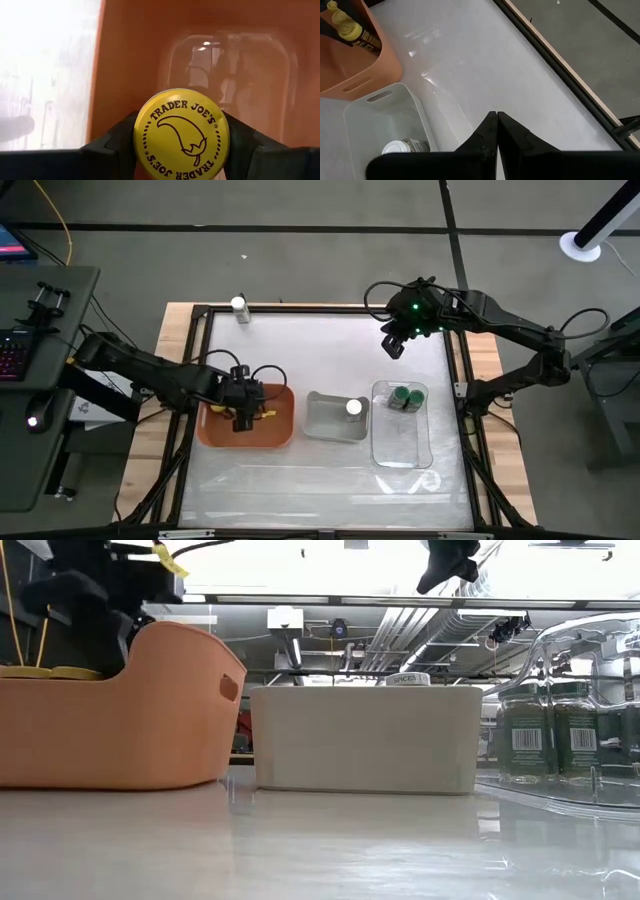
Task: Sort spices by type
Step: Put the yellow seasoning can into the orange bin
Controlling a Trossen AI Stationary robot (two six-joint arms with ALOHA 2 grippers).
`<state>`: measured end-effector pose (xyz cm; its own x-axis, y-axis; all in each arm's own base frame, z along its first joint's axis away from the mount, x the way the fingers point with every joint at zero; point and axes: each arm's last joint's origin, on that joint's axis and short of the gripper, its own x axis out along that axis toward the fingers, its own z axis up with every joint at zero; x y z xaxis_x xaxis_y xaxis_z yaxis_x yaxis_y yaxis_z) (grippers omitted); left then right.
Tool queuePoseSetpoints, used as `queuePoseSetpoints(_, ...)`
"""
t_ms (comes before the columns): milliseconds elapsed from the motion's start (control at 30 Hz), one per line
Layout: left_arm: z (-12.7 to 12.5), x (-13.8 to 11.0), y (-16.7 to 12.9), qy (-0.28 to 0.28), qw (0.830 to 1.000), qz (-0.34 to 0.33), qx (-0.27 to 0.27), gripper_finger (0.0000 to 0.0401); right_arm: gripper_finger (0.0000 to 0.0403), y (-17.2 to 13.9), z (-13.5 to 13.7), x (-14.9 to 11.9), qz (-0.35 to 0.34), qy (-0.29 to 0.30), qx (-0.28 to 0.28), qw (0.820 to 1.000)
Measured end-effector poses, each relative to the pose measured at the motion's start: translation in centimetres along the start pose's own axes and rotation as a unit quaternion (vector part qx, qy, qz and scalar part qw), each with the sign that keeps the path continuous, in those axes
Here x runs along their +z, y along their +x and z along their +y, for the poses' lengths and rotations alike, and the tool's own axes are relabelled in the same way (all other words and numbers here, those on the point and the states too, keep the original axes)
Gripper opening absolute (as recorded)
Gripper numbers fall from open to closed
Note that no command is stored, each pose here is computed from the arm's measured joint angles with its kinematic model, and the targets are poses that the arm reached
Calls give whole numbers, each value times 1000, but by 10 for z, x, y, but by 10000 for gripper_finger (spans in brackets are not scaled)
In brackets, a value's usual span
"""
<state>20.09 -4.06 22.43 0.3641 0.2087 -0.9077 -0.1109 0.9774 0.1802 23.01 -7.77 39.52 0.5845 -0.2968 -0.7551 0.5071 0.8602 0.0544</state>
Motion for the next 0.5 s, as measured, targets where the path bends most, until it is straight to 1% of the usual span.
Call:
queuePoseSetpoints(167, -1, -7, 7, -13, 1000, 15, -6, 184, 0, 0, 0, 0, 0, 2, 0, 1000)
queuePoseSetpoints(300, -1, -8, 8, -30, 999, 18, -8, 185, 0, 0, 0, 0, 0, 2, 0, 1000)
queuePoseSetpoints(333, -1, -8, 8, -31, 999, 18, -8, 197, 0, 0, 0, 0, 0, 2, 0, 1000)
queuePoseSetpoints(500, -1, -8, 8, -30, 999, 17, -6, 306, 0, 0, 0, 0, 0, 2, 0, 1000)
